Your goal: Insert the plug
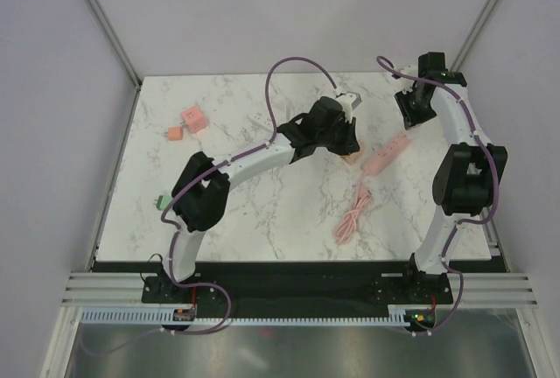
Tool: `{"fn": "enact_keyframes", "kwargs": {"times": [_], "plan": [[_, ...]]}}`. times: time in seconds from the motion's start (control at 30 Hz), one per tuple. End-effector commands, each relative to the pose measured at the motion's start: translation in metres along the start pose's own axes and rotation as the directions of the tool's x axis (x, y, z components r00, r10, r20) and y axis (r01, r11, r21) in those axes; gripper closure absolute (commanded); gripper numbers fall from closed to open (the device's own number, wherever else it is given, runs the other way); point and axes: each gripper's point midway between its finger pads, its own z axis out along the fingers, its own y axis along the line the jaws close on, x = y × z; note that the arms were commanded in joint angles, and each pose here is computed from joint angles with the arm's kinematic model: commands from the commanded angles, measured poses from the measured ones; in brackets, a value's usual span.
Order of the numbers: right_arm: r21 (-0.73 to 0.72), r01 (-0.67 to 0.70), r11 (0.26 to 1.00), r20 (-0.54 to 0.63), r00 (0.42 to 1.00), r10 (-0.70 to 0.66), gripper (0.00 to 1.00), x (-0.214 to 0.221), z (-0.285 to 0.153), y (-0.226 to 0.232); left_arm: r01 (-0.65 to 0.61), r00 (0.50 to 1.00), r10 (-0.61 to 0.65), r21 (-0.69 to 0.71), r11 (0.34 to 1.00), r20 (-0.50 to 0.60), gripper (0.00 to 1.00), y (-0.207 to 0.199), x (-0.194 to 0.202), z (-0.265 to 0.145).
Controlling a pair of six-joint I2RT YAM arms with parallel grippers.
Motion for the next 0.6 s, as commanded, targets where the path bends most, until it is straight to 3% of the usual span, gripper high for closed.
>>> {"fn": "enact_keyframes", "kwargs": {"times": [0.0, 0.2, 0.57], "plan": [[0.028, 0.052, 0.998, 0.035, 0.998, -0.053, 1.0, -0.019, -0.012, -0.016, 0.021, 0.997, -0.027, 0.089, 0.996, 0.067, 0.94, -0.021, -0.031, 0.033], [-0.012, 0.084, 0.996, 0.024, 0.996, -0.083, 1.0, -0.019, -0.002, -0.018, 0.061, 0.995, -0.07, 0.117, 0.991, 0.074, 0.97, -0.02, -0.034, 0.075], [-0.104, 0.104, 0.989, 0.058, 0.993, -0.099, 1.0, -0.009, 0.0, -0.02, 0.092, 0.996, -0.092, 0.143, 0.985, -0.008, 0.97, -0.016, 0.029, 0.134]]}}
